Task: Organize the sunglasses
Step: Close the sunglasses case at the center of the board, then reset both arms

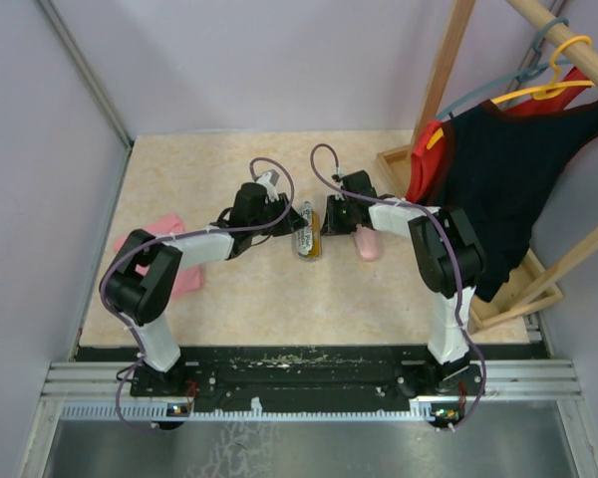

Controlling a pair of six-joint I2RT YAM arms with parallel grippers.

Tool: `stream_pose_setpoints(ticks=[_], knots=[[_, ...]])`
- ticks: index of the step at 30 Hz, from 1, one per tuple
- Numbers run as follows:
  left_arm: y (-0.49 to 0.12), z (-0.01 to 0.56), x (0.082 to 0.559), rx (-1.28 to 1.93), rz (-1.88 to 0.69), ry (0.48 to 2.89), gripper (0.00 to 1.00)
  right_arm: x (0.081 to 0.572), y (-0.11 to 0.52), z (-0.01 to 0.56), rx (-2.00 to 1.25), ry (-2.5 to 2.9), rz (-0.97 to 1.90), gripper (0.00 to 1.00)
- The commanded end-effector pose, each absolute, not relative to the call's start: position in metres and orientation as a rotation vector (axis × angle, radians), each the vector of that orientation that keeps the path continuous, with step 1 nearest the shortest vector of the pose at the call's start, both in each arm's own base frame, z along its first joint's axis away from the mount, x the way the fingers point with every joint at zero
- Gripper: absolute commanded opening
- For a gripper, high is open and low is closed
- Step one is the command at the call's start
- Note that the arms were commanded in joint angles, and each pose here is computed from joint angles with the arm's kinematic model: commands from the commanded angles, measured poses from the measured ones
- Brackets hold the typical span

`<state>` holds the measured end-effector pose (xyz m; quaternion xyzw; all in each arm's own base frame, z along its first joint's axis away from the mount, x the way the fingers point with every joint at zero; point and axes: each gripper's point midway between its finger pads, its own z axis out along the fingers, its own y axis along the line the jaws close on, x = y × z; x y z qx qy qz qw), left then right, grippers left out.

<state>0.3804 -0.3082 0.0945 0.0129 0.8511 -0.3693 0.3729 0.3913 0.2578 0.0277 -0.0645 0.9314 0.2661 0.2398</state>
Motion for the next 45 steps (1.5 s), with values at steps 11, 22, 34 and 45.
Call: stream_pose_setpoints(ticks=[11, 22, 34, 45], knots=[[-0.318, 0.048, 0.359, 0.090, -0.911, 2.318, 0.34, 0.388, 0.275, 0.027, -0.198, 2.536, 0.820, 0.21], [-0.316, 0.049, 0.359, 0.094, -0.905, 2.311, 0.34, 0.393, 0.266, 0.036, -0.188, 2.512, 0.748, 0.22], [-0.286, 0.147, 0.381, 0.105, -0.723, 2.074, 0.42, 0.410, 0.237, 0.114, -0.207, 2.307, 0.551, 0.37], [-0.224, 0.253, 0.360, 0.079, -0.549, 1.807, 0.63, 0.379, 0.203, 0.246, -0.177, 1.948, 0.585, 0.66]])
